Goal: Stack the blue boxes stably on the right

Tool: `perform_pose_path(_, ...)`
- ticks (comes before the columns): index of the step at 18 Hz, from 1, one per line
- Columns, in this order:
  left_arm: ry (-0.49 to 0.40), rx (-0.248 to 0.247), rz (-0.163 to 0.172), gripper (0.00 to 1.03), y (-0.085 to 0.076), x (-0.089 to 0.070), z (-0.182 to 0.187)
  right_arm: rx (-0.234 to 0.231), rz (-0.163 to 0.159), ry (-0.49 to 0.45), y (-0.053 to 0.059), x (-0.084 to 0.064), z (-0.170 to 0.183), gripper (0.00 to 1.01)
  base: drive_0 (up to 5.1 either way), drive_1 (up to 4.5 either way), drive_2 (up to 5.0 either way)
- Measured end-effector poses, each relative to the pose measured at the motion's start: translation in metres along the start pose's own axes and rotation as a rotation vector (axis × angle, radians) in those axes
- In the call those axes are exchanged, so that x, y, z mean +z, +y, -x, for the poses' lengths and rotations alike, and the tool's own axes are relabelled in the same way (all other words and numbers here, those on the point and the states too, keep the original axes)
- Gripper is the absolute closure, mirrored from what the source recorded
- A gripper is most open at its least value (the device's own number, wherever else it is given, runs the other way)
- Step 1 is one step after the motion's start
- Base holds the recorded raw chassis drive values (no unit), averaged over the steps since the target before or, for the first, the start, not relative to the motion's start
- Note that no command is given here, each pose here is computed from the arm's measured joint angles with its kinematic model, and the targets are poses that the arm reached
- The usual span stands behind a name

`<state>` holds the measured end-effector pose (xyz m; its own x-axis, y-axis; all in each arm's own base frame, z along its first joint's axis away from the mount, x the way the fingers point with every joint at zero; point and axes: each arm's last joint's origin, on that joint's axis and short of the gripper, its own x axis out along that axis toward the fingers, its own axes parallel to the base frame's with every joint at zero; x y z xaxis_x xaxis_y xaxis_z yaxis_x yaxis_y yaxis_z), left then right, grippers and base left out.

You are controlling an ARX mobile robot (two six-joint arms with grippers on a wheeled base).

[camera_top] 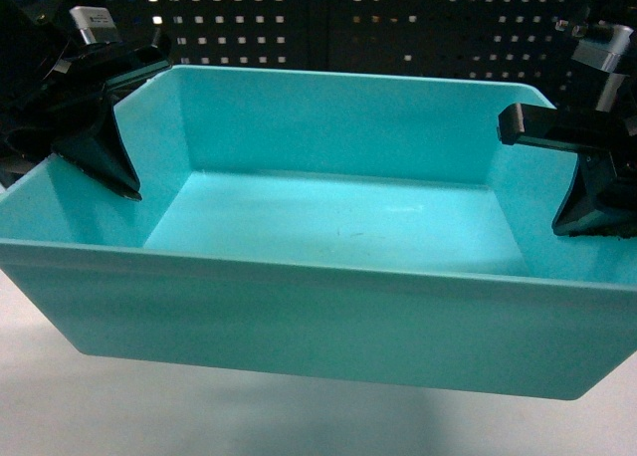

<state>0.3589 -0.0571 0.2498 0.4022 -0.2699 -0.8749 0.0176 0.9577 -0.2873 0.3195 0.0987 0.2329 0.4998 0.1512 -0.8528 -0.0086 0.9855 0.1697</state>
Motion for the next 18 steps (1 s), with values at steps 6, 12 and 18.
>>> perform_pose_path(6,-0.001,0.001,-0.002,1.01,-0.0008,0.0,-0.0002,-0.001,0.0,-0.001,0.0001,0.0,0.0001,0.99,0.0,0.0,0.0)
perform_pose_path(12,-0.002,0.0,-0.005,1.01,-0.002,-0.0004,0.0003,-0.005,-0.001,-0.001,-0.0005,0.0002,0.0002,0.99,0.0,0.0,0.0)
perform_pose_path(18,-0.002,0.0,-0.005,1.01,-0.0018,-0.0003,0.0003,-0.004,0.0,-0.002,-0.0001,0.0001,0.0003,0.99,0.0,0.0,0.0)
